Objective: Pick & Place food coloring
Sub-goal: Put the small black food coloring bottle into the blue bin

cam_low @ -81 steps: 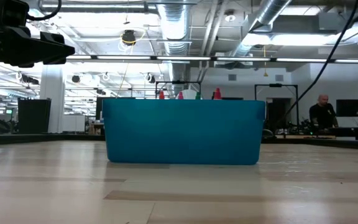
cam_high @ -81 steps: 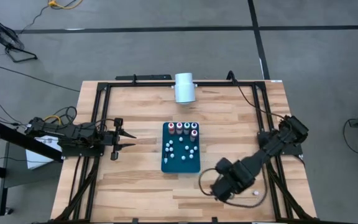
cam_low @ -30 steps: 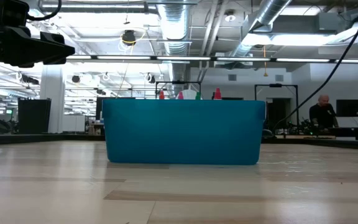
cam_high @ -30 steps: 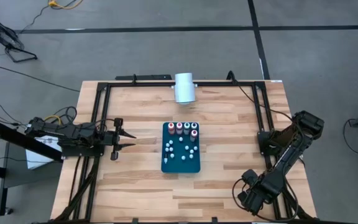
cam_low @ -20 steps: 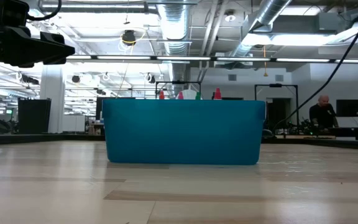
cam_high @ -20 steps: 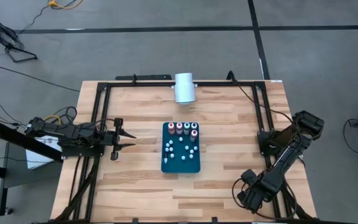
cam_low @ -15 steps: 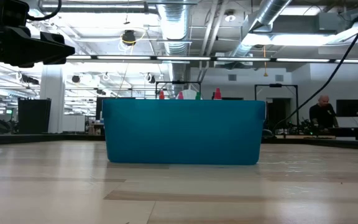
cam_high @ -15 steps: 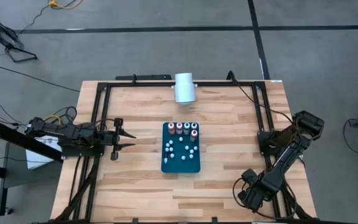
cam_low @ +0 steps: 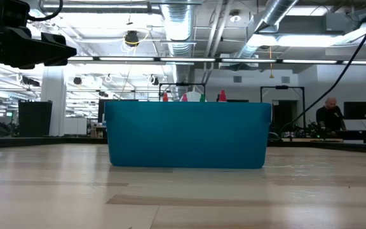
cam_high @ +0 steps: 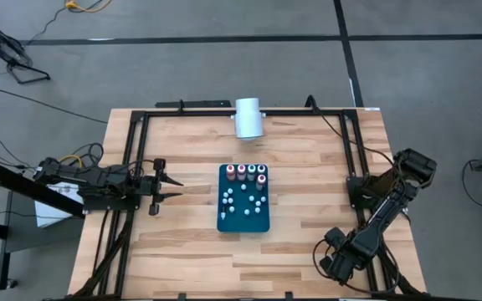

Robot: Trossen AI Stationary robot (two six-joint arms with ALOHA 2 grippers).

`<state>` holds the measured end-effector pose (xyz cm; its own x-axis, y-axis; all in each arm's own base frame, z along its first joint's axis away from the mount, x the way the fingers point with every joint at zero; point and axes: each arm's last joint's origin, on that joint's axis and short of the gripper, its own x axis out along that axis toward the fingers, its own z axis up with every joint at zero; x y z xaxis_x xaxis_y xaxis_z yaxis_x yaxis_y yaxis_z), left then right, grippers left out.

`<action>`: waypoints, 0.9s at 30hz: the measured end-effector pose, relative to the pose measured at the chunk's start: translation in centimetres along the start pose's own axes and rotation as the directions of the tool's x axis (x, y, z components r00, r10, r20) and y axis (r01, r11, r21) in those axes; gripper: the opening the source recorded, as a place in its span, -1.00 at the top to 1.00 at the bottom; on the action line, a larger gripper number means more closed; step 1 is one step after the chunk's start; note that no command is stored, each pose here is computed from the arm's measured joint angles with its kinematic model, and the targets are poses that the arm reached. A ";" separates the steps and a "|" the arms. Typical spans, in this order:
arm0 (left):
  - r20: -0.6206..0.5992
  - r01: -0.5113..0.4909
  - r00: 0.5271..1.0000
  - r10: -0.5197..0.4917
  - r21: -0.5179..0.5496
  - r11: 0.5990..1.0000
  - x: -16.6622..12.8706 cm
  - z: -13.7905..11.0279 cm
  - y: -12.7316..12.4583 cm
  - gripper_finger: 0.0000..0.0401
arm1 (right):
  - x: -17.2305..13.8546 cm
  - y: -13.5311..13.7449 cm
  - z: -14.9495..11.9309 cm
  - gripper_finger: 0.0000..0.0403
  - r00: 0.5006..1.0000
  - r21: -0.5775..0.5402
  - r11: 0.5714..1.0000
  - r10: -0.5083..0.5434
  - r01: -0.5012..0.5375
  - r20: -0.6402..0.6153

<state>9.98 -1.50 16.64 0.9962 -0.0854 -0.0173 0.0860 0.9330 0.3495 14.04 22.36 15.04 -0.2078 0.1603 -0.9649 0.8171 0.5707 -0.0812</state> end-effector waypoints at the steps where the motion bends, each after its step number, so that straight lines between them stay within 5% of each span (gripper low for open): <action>1: 0.000 0.000 1.000 0.000 -0.001 1.000 0.0 0.0 0.0 0.39 | 0.0 0.0 0.0 0.66 1.000 0.001 1.000 0.001 -0.001 0.000; 27: 0.000 0.000 1.000 0.000 0.000 1.000 0.0 0.0 0.0 0.39 | -3.6 1.2 4.1 0.64 0.983 -0.133 0.974 0.179 -0.182 -0.034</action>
<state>9.98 -1.50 16.64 0.9962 -0.0857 -0.0170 0.0862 0.9331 0.3492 17.95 19.18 17.38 -0.0770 0.2872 -0.9548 0.7622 0.6343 0.1294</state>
